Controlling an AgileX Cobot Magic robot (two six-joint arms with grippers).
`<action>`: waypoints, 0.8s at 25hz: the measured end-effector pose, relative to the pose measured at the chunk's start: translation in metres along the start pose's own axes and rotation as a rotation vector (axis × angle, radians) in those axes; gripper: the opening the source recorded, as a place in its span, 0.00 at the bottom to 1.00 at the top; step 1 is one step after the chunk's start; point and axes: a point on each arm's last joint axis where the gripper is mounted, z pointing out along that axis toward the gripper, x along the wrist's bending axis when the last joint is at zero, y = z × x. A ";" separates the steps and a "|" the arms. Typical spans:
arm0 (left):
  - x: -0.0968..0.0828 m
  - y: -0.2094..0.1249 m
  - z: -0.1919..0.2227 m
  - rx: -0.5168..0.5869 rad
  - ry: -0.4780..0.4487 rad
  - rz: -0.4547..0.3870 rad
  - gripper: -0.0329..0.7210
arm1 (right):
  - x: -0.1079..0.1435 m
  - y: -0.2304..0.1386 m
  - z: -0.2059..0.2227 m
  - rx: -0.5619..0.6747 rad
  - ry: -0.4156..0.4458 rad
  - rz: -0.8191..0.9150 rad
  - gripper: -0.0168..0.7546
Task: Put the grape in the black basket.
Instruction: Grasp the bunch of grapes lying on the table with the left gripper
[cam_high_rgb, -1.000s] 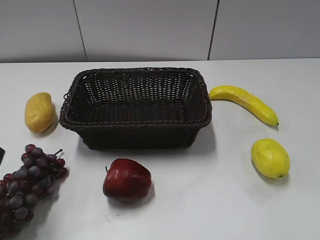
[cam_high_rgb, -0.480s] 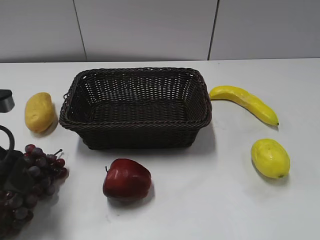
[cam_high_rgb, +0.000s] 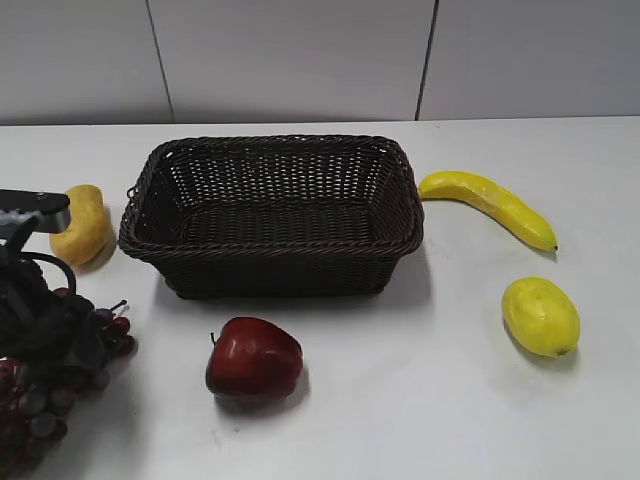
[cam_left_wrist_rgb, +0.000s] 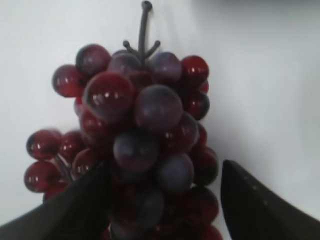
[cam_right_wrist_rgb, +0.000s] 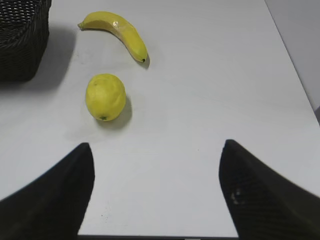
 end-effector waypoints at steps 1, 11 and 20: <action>0.001 0.001 0.004 0.001 0.003 -0.002 0.92 | 0.000 0.000 0.000 0.000 0.000 0.000 0.79; 0.005 0.004 0.029 0.035 0.018 -0.014 0.72 | 0.000 0.000 0.000 0.000 0.000 0.000 0.79; 0.004 0.005 0.029 0.049 0.015 -0.014 0.48 | 0.000 0.000 0.000 0.000 0.000 0.000 0.79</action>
